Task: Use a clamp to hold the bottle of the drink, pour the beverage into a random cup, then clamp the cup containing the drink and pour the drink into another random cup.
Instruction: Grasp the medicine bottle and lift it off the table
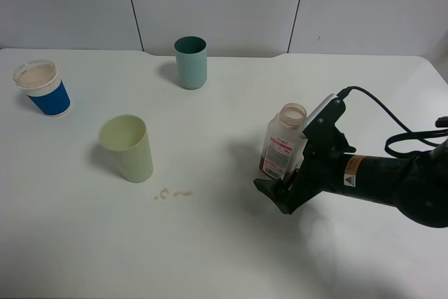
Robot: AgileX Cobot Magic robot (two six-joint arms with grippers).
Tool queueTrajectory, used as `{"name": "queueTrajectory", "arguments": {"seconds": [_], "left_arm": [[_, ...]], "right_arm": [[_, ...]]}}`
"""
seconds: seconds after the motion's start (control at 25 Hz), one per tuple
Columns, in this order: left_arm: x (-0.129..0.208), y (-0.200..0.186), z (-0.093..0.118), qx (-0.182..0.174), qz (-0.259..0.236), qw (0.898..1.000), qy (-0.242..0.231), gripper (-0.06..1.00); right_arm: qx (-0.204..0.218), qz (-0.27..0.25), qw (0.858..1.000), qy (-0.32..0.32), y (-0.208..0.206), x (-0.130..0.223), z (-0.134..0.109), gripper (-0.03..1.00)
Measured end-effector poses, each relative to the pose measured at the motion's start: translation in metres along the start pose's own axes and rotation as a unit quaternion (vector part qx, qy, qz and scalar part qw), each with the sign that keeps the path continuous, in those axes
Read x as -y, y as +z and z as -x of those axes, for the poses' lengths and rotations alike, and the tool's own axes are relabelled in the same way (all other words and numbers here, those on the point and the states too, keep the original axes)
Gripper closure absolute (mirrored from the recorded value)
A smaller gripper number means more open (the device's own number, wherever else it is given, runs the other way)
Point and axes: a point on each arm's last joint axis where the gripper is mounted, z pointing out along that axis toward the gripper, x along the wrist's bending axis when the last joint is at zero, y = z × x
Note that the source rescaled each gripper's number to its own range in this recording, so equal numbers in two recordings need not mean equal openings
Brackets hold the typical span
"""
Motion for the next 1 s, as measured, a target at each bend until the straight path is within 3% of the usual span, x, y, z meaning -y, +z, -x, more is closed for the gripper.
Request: {"name": "queueTrajectory", "arguments": {"seconds": [0.24,0.36,0.48,0.6,0.8,1.0], "left_arm": [[0.000,0.000,0.000,0.000,0.000,1.000,0.000,-0.06],[0.000,0.000,0.000,0.000,0.000,1.000,0.000,-0.06],[0.000,0.000,0.000,0.000,0.000,1.000,0.001,-0.06],[0.000,0.000,0.000,0.000,0.000,1.000,0.001,-0.06],[0.000,0.000,0.000,0.000,0.000,1.000,0.001,-0.06],[0.000,0.000,0.000,0.000,0.000,1.000,0.000,-0.06]], "right_arm": [[0.015,0.012,1.000,-0.011,0.000,-0.002,0.003,-0.02],[0.022,0.014,1.000,-0.013,0.000,-0.003,0.004,0.07],[0.025,0.014,1.000,-0.012,0.000,-0.003,0.004,0.21],[0.025,0.014,1.000,-0.012,0.000,-0.003,0.005,0.41],[0.042,0.012,0.999,0.002,0.000,-0.002,0.008,0.92],[0.088,0.006,0.995,0.042,-0.001,-0.001,0.016,0.95]]}}
